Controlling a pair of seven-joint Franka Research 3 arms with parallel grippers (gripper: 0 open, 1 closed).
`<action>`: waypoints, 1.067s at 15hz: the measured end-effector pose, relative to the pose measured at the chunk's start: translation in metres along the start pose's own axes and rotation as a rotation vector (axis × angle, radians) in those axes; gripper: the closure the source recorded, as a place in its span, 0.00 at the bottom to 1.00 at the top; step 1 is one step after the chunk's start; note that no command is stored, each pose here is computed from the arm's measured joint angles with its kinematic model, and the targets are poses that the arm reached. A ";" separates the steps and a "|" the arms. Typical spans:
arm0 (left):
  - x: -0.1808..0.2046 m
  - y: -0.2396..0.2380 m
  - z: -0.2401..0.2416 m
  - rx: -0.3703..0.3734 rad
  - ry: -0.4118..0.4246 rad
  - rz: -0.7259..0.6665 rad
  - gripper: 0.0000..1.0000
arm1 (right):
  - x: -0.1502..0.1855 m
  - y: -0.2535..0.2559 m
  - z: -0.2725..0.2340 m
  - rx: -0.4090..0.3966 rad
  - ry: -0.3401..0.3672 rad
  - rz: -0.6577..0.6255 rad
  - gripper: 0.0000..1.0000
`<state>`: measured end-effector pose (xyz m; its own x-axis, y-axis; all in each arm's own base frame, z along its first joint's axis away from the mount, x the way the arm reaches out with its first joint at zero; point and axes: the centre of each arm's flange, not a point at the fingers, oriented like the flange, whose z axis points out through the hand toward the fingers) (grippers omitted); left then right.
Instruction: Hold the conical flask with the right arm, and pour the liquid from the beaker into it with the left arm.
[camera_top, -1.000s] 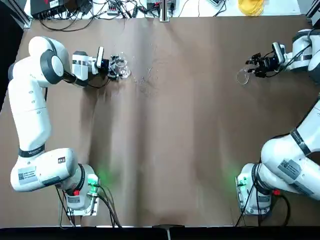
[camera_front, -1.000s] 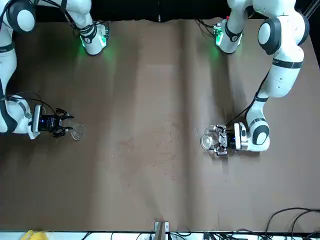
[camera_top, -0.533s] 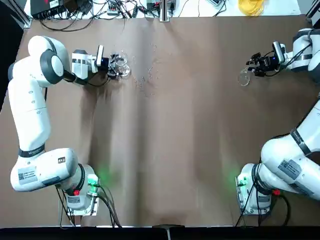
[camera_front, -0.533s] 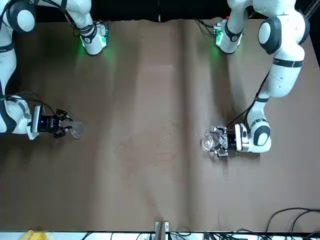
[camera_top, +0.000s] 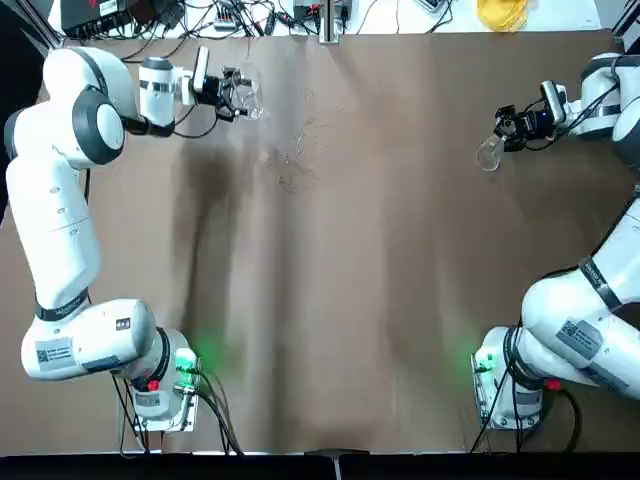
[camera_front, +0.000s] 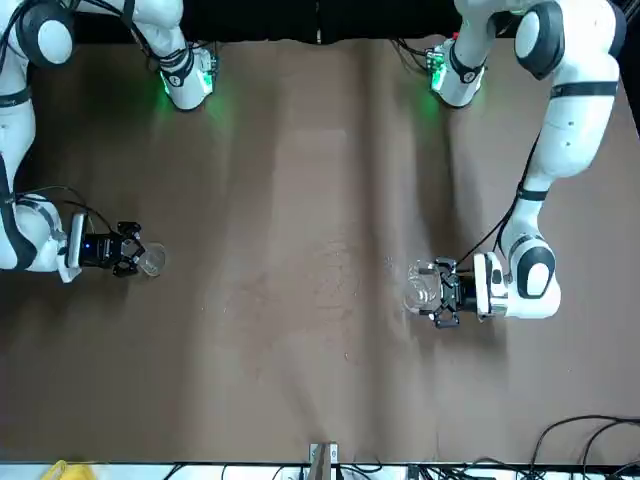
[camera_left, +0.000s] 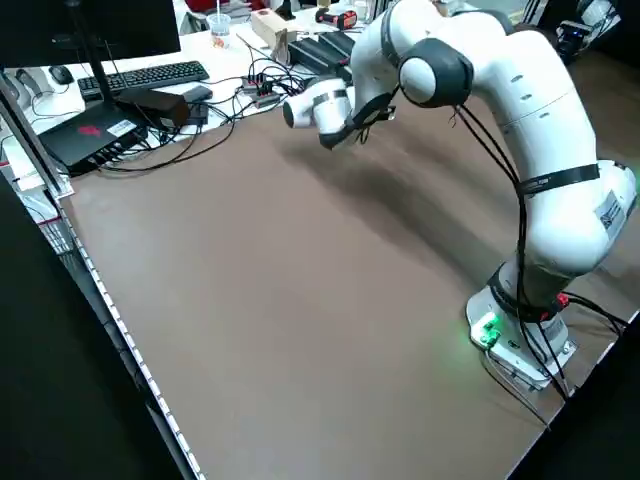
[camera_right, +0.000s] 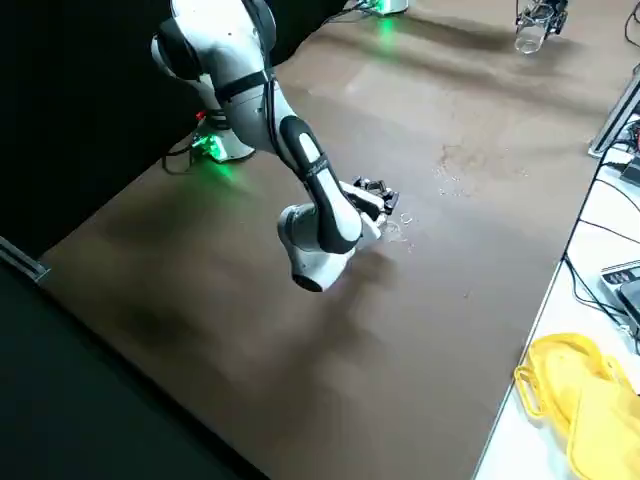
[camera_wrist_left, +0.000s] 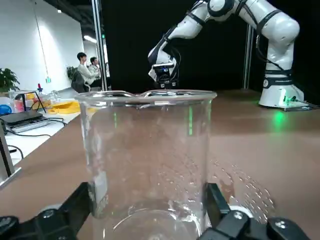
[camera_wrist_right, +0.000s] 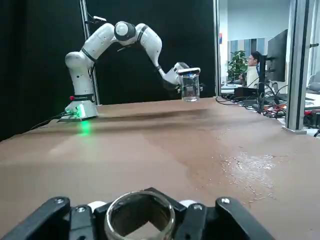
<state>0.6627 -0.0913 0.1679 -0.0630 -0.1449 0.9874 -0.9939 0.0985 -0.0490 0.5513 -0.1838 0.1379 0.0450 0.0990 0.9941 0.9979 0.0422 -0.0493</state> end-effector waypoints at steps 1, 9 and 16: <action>0.013 -0.005 0.005 0.000 -0.018 -0.001 0.04 | 0.000 0.001 0.001 0.002 -0.001 0.000 0.99; 0.102 -0.023 0.051 -0.037 -0.209 -0.106 0.04 | 0.000 -0.003 -0.017 -0.026 -0.010 0.005 0.83; 0.143 -0.021 0.084 -0.075 -0.363 -0.172 0.04 | 0.002 -0.005 -0.025 -0.039 -0.013 0.038 0.82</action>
<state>0.6668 -0.1966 0.2976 0.0622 -0.5021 0.8626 -0.9843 0.1121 0.1363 0.5479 -0.2087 0.1427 0.0821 0.1124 0.9903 0.9966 -0.0003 -0.0826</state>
